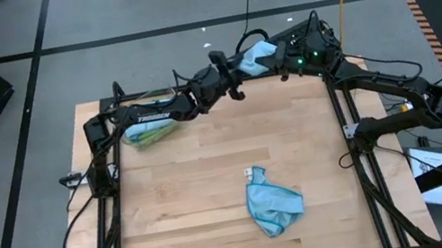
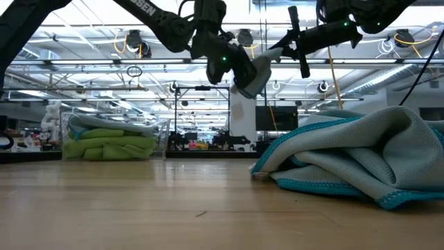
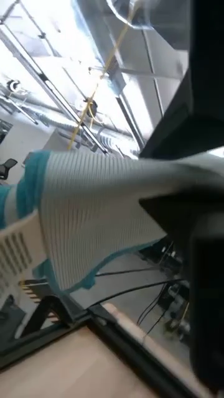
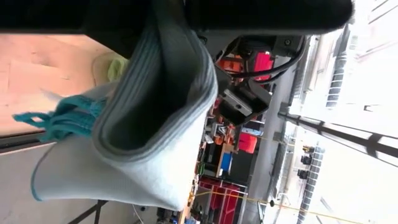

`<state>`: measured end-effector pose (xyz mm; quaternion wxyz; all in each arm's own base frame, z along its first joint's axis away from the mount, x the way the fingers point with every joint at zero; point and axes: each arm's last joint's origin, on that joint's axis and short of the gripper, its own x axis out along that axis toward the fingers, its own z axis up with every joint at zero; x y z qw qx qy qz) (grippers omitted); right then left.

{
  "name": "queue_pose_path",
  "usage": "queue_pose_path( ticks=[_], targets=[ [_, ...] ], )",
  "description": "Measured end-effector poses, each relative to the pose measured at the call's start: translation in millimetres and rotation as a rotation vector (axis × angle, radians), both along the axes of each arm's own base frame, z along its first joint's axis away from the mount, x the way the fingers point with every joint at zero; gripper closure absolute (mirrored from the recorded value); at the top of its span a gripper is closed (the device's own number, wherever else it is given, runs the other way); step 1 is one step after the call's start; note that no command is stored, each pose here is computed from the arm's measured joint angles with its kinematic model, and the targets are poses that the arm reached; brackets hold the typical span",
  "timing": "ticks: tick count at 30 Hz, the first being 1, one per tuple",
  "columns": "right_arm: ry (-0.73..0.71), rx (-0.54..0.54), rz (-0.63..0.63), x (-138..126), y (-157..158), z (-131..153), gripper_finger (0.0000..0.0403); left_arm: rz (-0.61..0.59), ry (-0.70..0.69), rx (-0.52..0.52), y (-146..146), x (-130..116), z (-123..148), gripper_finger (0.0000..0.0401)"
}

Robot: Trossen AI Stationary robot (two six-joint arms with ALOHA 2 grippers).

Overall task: Fold microfiber towels
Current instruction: Stack the folded blue microfiber cloth on top of the blue microfiber cloth on the transparent bin

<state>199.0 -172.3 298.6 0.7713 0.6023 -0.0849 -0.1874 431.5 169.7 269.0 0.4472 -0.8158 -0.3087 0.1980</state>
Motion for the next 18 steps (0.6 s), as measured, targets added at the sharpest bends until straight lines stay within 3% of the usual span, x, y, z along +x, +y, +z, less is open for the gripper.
queue_pose_path(
  ticks=[5,9,14,18],
  targets=[
    [-0.006,0.035,0.029,0,1,-1,0.0373,0.044,0.097,0.118,1,-1,1,0.0382],
    [-0.008,0.052,0.038,0,1,-2,0.0347,0.112,0.108,0.210,2,-2,8,0.0386],
    [-0.023,0.090,0.027,-7,-7,-2,0.0266,0.191,0.187,0.286,3,-8,17,0.0391],
    [-0.027,0.108,0.095,-18,-16,-2,0.0194,0.227,0.279,0.327,0,-18,32,0.0391]
  ],
)
